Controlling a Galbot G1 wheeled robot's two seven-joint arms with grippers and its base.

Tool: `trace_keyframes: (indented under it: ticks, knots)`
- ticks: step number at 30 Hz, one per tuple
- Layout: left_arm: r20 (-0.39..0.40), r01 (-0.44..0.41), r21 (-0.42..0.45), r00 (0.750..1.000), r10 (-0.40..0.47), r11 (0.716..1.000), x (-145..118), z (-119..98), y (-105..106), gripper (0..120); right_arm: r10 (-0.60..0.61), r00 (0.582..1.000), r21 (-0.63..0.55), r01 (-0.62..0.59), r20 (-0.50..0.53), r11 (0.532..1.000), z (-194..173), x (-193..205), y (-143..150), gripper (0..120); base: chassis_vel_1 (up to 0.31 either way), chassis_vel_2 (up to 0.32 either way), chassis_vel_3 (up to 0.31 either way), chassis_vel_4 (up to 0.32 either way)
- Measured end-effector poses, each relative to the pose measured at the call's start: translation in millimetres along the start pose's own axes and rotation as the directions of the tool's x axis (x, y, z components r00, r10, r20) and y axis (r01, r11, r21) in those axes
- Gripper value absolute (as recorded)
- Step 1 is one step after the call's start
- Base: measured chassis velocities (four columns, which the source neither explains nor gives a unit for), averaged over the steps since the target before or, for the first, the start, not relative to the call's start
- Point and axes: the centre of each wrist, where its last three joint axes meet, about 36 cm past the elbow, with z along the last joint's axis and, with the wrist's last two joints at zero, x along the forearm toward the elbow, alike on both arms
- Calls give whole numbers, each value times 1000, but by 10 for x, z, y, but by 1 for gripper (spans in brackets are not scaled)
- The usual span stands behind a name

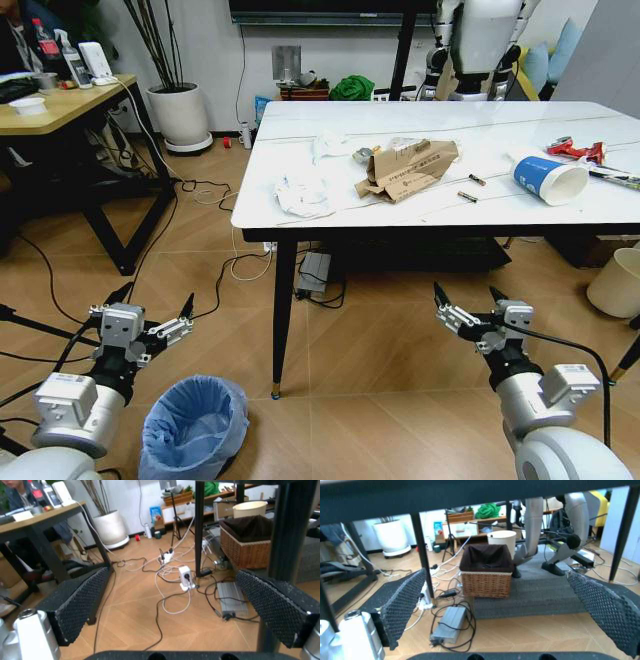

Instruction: Pick up the trash bin and place the trash from the table into it.

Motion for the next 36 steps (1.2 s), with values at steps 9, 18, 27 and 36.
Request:
trace_keyframes:
  ticks: [9, 18, 27, 36]
  knots:
    - [13, 8, 8, 1000, -8, 1000, -76, 9, -19, 100, 15, 1000, 12, -15, -10, 1000, 49, -35, -47, 100, 0, 0, 0, 0]
    - [2, 26, 1, 1000, -26, 1000, -125, 61, 6, 100, 28, 1000, 20, -28, -4, 999, 57, -51, -42, 100, 0, 0, 0, 0]
    - [3, 23, 1, 1000, -23, 1000, -123, 52, 4, 100, 22, 1000, 23, -22, 0, 1000, 61, -65, -29, 100, 0, 0, 0, 0]
    - [18, 13, -8, 1000, -12, 1000, -127, 6, 8, 100, 21, 1000, 10, -21, -8, 1000, 120, -82, -10, 100, 0, 0, 0, 0]
